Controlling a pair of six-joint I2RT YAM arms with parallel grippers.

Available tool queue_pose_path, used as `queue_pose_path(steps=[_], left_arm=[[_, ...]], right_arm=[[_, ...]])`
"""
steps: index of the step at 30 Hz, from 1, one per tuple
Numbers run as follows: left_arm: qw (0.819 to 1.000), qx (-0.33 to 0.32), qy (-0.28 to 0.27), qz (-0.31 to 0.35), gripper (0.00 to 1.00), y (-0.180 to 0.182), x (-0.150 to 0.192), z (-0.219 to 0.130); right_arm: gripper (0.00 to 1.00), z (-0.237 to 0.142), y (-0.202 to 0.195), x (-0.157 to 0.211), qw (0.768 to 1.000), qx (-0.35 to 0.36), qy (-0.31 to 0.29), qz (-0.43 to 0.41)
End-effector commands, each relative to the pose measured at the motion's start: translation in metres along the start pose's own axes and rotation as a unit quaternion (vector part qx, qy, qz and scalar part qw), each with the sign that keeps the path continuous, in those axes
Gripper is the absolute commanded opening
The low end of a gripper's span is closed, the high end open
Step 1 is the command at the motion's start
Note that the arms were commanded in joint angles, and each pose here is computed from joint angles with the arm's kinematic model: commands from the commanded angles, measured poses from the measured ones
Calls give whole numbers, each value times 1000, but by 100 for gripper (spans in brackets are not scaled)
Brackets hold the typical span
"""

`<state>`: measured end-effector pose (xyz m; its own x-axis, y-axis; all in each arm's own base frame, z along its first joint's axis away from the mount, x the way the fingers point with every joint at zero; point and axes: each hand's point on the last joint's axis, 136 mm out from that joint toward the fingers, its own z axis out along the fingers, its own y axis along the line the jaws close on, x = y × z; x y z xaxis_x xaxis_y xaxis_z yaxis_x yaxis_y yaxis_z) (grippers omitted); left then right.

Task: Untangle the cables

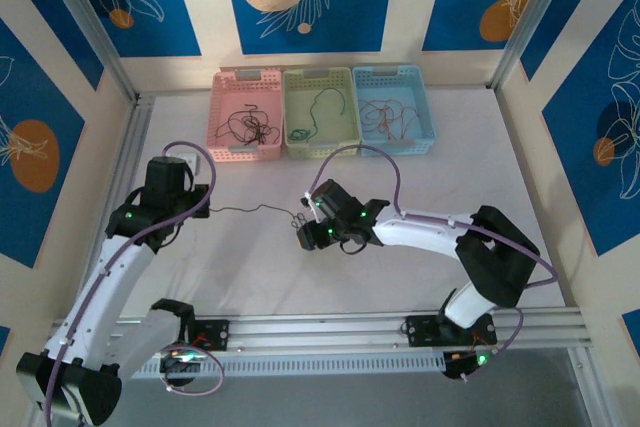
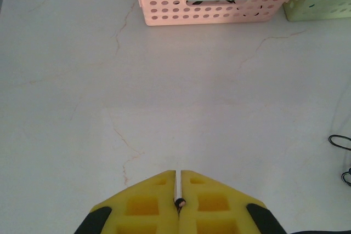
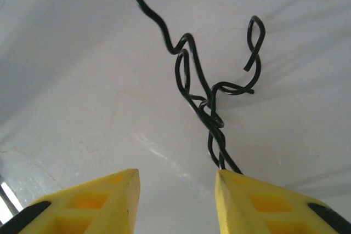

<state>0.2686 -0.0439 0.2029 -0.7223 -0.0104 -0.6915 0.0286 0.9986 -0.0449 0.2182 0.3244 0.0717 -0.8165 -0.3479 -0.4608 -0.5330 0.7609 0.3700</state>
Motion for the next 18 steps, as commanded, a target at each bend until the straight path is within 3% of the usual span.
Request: queue_pose_path(steps=[1, 13, 18], left_arm=[[1000, 3, 1, 1, 0, 1, 1, 1], [1000, 1, 2, 1, 0, 1, 1, 1], [1000, 0, 1, 1, 0, 2, 1, 1]], right_arm=[[41, 7, -12, 2, 1000, 26, 15, -1], [42, 30, -26, 7, 997, 53, 49, -8], [31, 39, -27, 13, 996, 54, 69, -13]])
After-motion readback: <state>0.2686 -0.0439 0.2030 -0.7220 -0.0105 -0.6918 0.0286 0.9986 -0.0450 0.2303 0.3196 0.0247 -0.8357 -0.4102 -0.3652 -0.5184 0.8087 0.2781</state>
